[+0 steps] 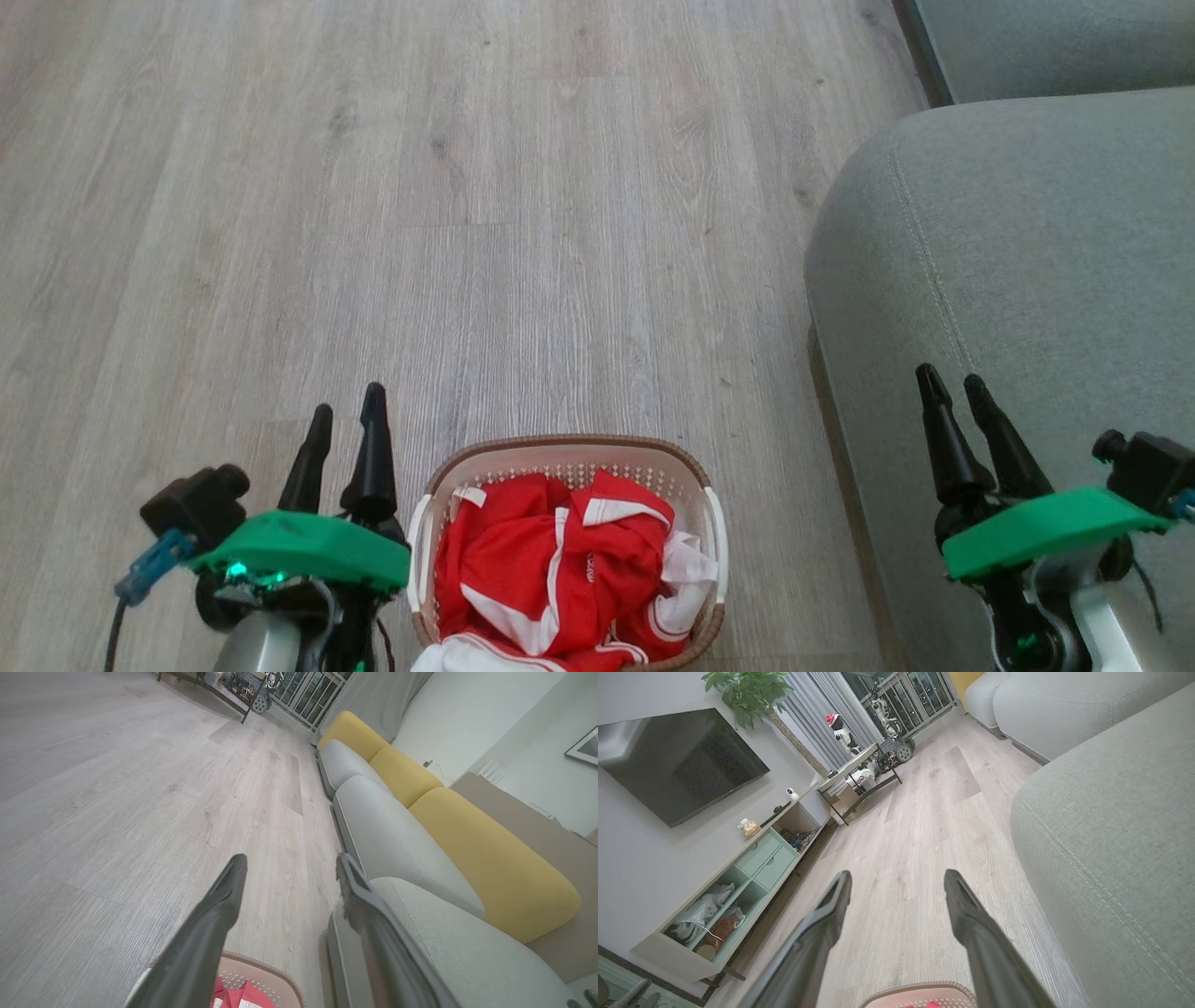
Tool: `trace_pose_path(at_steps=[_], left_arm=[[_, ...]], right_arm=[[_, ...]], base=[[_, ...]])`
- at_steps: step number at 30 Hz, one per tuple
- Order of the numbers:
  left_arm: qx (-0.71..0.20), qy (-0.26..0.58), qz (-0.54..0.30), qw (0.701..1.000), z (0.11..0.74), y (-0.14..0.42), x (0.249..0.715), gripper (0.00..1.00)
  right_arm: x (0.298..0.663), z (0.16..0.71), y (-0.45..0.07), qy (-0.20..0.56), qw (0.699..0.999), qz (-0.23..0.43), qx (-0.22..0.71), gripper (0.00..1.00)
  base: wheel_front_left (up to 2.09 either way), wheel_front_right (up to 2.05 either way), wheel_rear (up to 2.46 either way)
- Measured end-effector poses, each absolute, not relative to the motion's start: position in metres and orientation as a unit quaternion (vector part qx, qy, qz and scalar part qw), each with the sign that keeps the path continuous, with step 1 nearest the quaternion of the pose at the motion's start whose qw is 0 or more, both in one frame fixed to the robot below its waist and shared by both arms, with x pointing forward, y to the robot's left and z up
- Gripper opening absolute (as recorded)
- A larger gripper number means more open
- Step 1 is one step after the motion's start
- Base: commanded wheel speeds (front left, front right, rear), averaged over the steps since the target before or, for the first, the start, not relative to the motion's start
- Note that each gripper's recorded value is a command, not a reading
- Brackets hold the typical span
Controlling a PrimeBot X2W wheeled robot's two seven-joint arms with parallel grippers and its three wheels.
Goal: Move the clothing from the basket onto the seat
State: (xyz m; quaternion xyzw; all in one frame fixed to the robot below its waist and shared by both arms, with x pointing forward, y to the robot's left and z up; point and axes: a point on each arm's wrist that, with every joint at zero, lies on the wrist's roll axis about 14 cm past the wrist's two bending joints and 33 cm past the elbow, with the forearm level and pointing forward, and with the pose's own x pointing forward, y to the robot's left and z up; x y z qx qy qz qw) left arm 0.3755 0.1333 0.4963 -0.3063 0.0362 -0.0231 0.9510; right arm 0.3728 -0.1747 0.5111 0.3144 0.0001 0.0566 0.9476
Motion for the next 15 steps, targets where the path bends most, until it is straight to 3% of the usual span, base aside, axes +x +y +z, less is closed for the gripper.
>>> trace_pose_path(at_steps=[15], left_arm=[[-0.225,-0.002,-0.044,0.973,0.513,0.121,0.376,1.0]], right_arm=[[0.374,0.525,-0.166,-0.027,0.968,0.086,0.233,1.0]], base=[[0.0,0.0,0.0]])
